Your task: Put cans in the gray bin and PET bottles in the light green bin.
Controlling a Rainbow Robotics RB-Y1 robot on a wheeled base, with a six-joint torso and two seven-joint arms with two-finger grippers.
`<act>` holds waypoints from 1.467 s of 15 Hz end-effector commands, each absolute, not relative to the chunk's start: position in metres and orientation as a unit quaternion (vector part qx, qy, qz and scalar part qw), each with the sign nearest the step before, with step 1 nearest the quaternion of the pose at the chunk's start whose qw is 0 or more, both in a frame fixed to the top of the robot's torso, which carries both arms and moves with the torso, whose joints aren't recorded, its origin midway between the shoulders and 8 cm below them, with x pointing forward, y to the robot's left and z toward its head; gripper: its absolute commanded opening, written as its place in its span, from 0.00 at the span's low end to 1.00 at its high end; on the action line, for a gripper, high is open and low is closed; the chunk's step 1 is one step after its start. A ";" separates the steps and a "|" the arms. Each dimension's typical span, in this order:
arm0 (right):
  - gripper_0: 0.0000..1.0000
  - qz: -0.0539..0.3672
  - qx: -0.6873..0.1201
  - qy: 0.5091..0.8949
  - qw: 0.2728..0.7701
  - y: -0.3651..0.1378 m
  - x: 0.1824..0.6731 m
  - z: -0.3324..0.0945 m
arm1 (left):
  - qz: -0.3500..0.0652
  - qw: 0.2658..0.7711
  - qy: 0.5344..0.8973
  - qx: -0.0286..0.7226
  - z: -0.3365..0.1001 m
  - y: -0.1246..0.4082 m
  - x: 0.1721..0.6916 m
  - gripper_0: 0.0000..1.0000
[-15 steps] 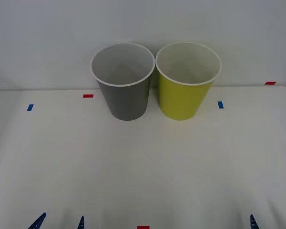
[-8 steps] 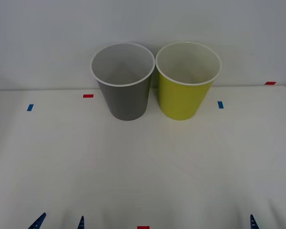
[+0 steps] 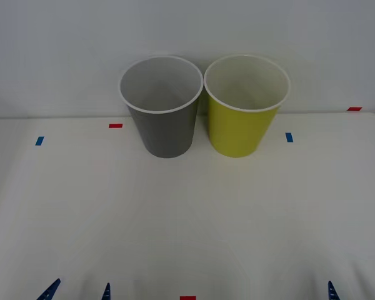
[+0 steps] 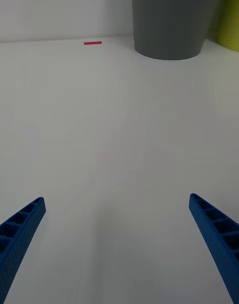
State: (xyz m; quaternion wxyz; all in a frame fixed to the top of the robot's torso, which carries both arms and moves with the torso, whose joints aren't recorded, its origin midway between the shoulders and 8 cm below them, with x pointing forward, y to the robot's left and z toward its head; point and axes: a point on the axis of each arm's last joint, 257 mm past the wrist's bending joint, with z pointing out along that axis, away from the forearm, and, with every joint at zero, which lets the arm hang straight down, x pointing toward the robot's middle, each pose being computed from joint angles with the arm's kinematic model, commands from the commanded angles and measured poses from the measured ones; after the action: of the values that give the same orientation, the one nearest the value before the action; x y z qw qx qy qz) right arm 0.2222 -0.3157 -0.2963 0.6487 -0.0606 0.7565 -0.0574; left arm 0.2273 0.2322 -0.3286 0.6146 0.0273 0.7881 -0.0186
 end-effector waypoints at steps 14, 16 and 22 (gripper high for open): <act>0.88 -0.057 -0.061 0.756 0.649 -0.316 0.222 -0.296 | -0.019 0.615 0.788 0.027 -0.329 0.232 0.227 1.00; 0.88 -0.057 -0.061 0.756 0.649 -0.316 0.222 -0.296 | -0.019 0.615 0.788 0.027 -0.329 0.232 0.227 1.00; 0.88 -0.057 -0.061 0.756 0.649 -0.316 0.222 -0.296 | -0.019 0.615 0.788 0.027 -0.329 0.232 0.227 1.00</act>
State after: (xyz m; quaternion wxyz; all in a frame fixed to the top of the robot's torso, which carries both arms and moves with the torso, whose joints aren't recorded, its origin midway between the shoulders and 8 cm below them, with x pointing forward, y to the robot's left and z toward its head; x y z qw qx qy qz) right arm 0.2222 -0.3157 -0.2963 0.6487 -0.0606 0.7565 -0.0574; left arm 0.2273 0.2322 -0.3286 0.6146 0.0273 0.7881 -0.0186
